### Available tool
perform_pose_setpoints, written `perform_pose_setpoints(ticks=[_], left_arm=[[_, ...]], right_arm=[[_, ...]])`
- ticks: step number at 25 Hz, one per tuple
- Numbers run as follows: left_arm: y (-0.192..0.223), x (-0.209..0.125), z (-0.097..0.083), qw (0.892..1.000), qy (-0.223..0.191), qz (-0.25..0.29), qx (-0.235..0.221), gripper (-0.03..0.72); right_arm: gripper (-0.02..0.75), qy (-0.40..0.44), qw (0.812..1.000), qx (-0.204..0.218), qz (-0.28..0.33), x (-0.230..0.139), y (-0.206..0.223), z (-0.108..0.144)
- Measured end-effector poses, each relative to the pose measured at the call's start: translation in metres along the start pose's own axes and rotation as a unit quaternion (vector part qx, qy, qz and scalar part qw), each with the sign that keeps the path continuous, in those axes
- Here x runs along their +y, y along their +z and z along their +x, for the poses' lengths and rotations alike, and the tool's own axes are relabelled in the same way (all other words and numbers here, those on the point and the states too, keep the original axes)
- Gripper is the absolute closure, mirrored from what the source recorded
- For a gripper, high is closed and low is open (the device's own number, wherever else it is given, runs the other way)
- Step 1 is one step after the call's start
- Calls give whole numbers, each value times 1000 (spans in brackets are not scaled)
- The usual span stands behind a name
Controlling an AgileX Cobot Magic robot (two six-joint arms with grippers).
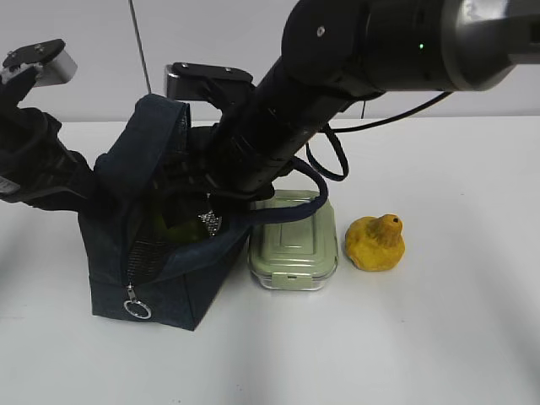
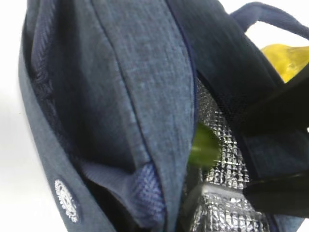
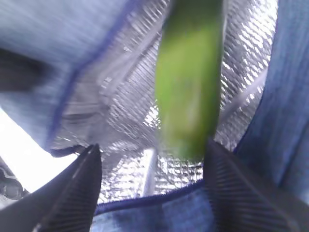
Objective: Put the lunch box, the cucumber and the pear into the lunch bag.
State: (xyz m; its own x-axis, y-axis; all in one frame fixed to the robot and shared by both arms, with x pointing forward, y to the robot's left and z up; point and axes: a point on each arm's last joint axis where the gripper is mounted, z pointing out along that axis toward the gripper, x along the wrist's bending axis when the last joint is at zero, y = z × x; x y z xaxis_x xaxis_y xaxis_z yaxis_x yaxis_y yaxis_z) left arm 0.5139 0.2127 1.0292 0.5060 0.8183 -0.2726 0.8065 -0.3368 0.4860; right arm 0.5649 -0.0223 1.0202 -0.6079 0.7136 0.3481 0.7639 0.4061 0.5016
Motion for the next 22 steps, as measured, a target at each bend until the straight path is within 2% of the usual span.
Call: perform_pose_setpoints(ticks=[3, 5, 6, 7, 8, 10, 12, 13, 17, 20, 22], left_arm=[[0, 0, 0, 1000, 0, 0, 0, 687], [0, 0, 0, 1000, 0, 0, 0, 687], [0, 0, 0, 1000, 0, 0, 0, 687], [0, 0, 0, 1000, 1, 0, 1, 687], [0, 0, 0, 1000, 2, 1, 2, 687], [0, -1, 1, 1000, 4, 3, 3, 687], [0, -1, 1, 1000, 6, 5, 4, 687], [0, -1, 1, 1000, 7, 6, 5, 687], [0, -1, 1, 1000, 7, 5, 6, 687], [0, -1, 1, 1000, 7, 6, 5, 687], [0, -1, 1, 1000, 7, 6, 5, 687]], right_arm=[[234, -19, 1000, -9, -2, 4, -13, 4], [239, -28, 999, -36, 2, 5, -28, 4], [251, -35, 997, -71, 10, 4, -39, 1], [251, -35, 997, -71, 10, 4, -39, 1], [272, -48, 991, -124, 20, 2, -57, -6], [293, -47, 984, -171, 30, 0, -74, -14], [303, -34, 978, -203, 44, -3, -85, -26], [303, -34, 978, -203, 44, -3, -85, -26], [307, 38, 965, -245, 81, -11, -108, -77], [307, 71, 958, -262, 96, -17, -119, -102], [307, 78, 955, -264, 112, -20, -116, -110]])
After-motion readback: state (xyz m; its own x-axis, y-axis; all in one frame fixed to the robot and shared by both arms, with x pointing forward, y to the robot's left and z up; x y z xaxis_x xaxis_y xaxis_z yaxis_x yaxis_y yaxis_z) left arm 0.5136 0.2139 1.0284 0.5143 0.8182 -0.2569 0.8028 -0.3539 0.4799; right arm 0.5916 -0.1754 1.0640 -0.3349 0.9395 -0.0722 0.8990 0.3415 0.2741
